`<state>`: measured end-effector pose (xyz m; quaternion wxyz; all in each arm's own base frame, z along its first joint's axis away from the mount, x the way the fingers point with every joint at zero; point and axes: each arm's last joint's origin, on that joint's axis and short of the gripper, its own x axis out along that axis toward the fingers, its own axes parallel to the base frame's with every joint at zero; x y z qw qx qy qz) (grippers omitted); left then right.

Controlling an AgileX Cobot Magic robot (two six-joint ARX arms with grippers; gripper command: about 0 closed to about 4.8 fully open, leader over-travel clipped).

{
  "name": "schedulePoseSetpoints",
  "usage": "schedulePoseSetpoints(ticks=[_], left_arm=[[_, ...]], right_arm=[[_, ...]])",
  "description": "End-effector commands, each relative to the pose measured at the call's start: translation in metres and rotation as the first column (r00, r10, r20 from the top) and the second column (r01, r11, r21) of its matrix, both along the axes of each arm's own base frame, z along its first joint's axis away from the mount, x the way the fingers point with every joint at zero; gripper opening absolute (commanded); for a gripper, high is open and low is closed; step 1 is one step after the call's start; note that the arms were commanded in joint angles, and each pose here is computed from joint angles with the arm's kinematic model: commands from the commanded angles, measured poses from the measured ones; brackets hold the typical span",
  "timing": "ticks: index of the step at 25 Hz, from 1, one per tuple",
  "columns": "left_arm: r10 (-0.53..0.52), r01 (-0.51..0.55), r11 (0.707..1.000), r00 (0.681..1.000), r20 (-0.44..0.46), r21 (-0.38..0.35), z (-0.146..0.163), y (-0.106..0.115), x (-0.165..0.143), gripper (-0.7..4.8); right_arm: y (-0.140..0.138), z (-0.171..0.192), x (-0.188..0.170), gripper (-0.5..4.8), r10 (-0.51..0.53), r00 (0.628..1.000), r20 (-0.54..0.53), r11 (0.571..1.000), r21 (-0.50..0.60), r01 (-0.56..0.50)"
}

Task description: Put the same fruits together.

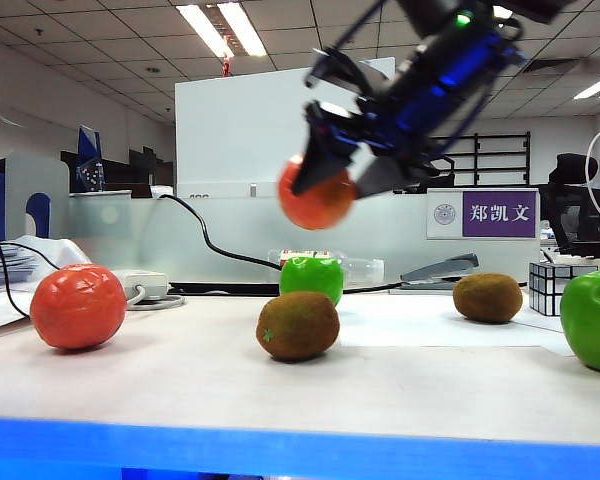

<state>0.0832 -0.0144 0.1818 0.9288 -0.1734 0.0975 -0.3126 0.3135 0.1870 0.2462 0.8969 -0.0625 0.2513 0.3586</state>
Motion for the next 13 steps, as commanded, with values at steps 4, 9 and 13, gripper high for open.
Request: schedulePoseSetpoints(ticks=[4,9,13], left_arm=[[-0.002,0.002,1.000,1.000,0.025,0.002,0.003,0.000,0.000,0.76],[-0.003,0.003,1.000,1.000,0.025,0.002,0.003,0.000,0.000,0.76],[-0.003,0.003,1.000,1.000,0.025,0.002,0.003,0.000,0.000,0.76]], right_arm=[[0.046,-0.015,0.002,-0.06,0.128,0.991,-0.043,0.992,-0.016,-0.128],[0.075,-0.034,0.000,-0.06,0.166,0.984,-0.071,0.984,-0.047,-0.169],[0.088,-0.044,0.001,-0.06,0.201,0.975,-0.091,0.977,-0.048,-0.206]])
